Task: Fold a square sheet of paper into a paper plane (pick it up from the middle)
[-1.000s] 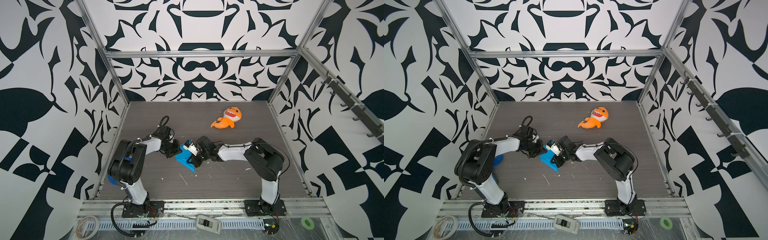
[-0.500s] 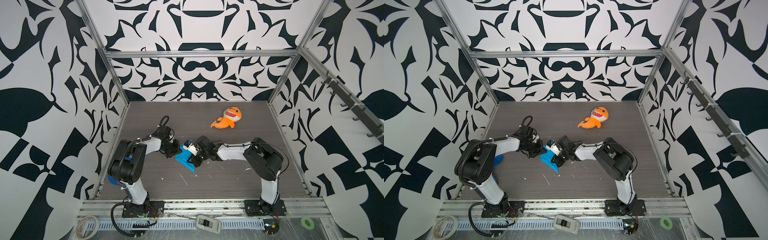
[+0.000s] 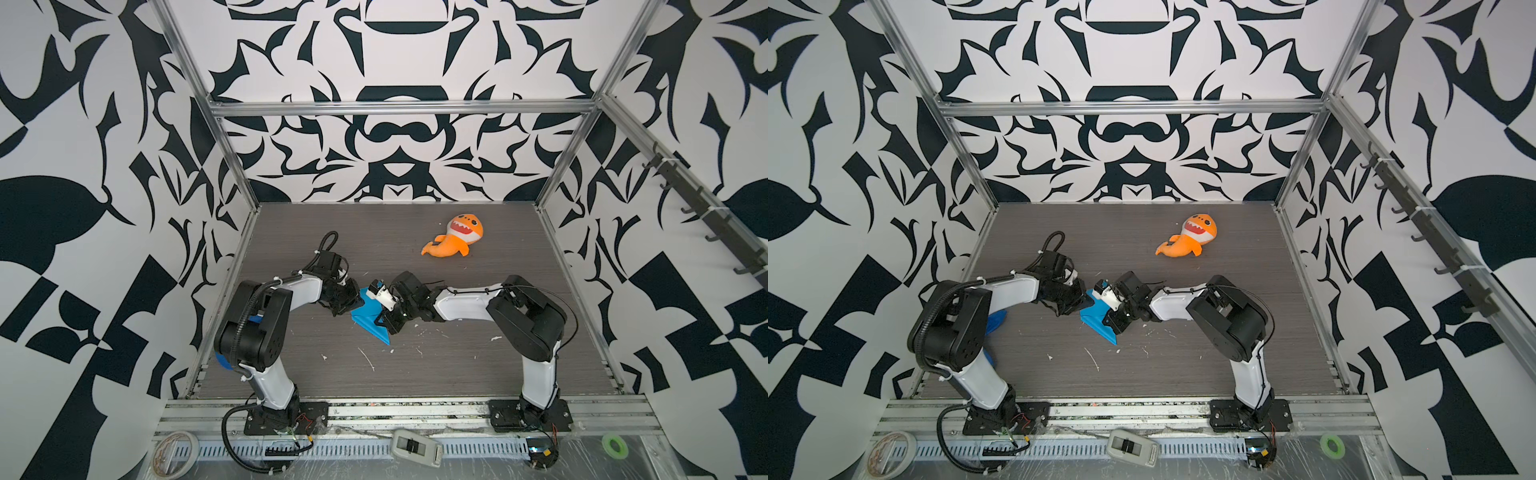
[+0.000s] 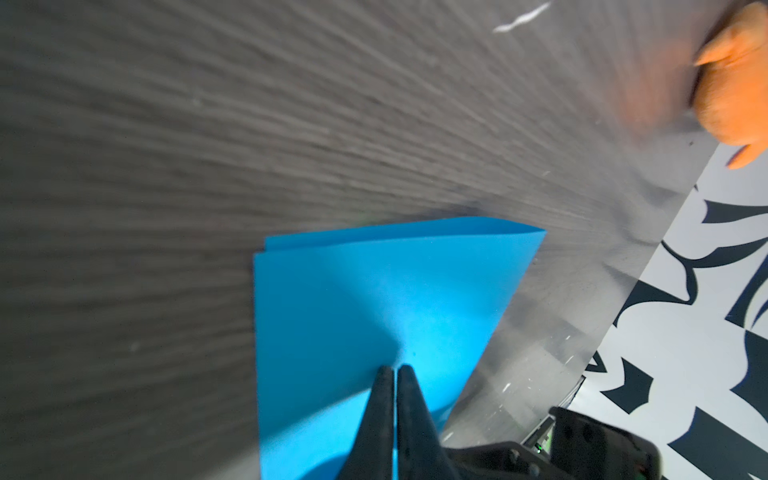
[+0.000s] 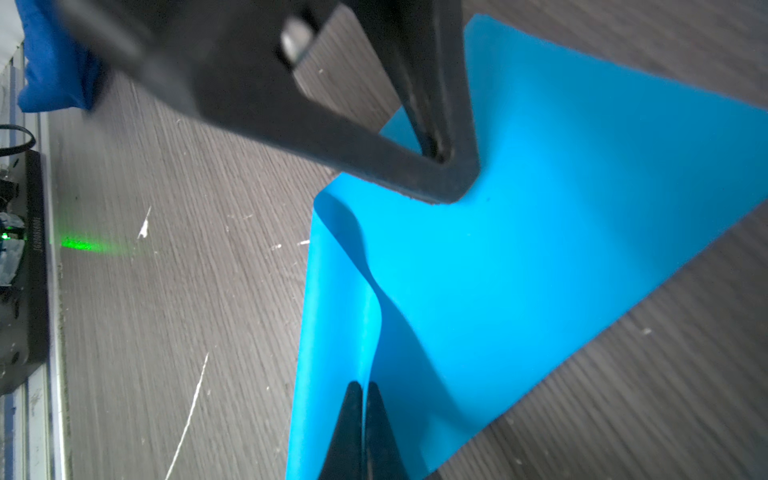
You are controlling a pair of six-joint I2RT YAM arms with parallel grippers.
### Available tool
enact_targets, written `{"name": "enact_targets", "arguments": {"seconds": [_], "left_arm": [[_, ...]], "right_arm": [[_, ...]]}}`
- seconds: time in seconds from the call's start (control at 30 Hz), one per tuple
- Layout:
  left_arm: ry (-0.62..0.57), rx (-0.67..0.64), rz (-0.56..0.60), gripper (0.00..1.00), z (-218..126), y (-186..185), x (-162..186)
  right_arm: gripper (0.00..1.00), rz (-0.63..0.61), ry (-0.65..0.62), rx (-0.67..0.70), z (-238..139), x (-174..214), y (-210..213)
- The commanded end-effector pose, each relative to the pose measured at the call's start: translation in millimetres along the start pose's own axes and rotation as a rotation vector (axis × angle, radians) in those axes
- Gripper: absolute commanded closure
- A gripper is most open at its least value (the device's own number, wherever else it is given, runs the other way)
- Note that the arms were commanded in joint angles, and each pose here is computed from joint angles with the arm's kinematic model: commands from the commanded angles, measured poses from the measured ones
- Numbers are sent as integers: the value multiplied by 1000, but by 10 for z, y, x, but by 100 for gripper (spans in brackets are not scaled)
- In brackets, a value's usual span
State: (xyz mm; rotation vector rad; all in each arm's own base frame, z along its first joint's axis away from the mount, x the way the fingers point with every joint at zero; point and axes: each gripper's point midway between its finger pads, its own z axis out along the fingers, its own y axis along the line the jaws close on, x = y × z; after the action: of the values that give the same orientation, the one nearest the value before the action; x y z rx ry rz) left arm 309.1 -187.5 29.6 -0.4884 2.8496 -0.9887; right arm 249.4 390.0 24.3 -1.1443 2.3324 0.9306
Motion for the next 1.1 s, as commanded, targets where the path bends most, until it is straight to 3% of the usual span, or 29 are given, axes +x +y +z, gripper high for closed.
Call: {"name": "enact_targets", "arguments": {"seconds": [0.0, 0.27, 0.5, 1.07], "left_arm": [[-69, 19, -32, 88, -258, -45, -4], [-107, 137, -141, 87, -332, 66, 350], [-86, 213, -103, 87, -182, -122, 592], [-58, 74, -101, 92, 29, 184, 702]], "right_arm": [[100, 14, 9, 15, 37, 19, -31], [100, 18, 11, 11, 50, 17, -30], [100, 25, 23, 11, 75, 45, -44], [100, 29, 37, 17, 82, 69, -61]]}}
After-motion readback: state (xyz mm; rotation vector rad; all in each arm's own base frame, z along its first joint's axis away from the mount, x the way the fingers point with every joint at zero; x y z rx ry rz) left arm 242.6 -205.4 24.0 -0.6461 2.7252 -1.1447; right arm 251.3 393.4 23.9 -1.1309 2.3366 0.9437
